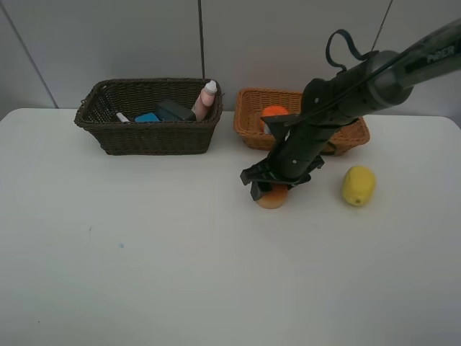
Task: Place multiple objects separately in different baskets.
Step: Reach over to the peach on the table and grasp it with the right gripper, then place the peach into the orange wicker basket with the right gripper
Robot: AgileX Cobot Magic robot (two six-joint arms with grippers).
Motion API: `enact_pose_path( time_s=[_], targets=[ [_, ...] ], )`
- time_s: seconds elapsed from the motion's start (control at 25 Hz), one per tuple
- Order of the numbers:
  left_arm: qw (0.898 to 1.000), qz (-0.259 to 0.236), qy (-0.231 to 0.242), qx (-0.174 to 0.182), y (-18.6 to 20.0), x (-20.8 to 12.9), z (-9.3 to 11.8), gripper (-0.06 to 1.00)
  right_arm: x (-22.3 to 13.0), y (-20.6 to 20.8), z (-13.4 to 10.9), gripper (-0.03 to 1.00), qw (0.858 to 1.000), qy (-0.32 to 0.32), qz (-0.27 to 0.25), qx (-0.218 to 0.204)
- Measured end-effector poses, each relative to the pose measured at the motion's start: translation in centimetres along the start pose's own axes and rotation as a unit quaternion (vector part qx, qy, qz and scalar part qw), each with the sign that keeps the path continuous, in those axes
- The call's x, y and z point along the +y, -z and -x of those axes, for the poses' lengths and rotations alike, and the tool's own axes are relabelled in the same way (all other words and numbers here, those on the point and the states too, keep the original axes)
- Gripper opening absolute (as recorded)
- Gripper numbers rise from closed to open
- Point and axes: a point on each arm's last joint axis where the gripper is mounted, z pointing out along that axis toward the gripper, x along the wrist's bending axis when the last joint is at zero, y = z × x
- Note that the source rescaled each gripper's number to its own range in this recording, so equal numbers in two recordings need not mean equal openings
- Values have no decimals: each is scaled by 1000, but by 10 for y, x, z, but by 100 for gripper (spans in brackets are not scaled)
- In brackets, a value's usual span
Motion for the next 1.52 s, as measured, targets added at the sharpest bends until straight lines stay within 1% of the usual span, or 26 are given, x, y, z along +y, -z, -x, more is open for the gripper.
enact_pose_path(
  time_s=[0.12,0.2,0.24,0.36,0.4,0.48,0.56,0.68,0.76,0.84,0.88,0.96,1.0,1.08,1.12,1.16,1.24,1.32,1.52],
  targets=[
    [1000,0,0,0,0,0,0,100,-1,5,0,51,1000,4,-7,0],
    [1000,0,0,0,0,0,0,100,-3,13,-1,51,1000,7,-12,0],
    [1000,0,0,0,0,0,0,100,-2,21,-2,51,1000,11,-6,-1],
    [1000,0,0,0,0,0,0,100,7,60,-2,51,999,29,44,-13],
    [1000,0,0,0,0,0,0,100,12,76,0,51,997,32,67,-17],
    [1000,0,0,0,0,0,0,100,22,104,9,51,993,26,111,-27],
    [1000,0,0,0,0,0,0,100,33,127,26,51,988,7,149,-39],
    [1000,0,0,0,0,0,0,100,47,140,68,51,980,-36,185,-62],
    [1000,0,0,0,0,0,0,100,54,139,98,51,975,-74,197,-72],
    [1000,0,0,0,0,0,0,100,58,126,123,51,972,-110,196,-72],
    [1000,0,0,0,0,0,0,100,59,117,134,51,970,-125,193,-72],
    [1000,0,0,0,0,0,0,100,60,103,147,52,970,-142,181,-73],
    [1000,0,0,0,0,0,0,100,59,96,152,58,971,-147,175,-74],
    [1000,0,0,0,0,0,0,100,58,91,157,81,971,-152,168,-79],
    [1000,0,0,0,0,0,0,100,58,91,157,89,971,-151,168,-84],
    [1000,0,0,0,0,0,0,100,58,92,158,93,970,-151,168,-87],
    [1000,0,0,0,0,0,0,100,58,95,160,97,970,-152,168,-93],
    [1000,0,0,0,0,0,0,100,55,100,159,98,971,-153,160,-93],
    [1000,0,0,0,0,0,0,100,43,123,149,100,977,-165,109,-80]
  ],
)
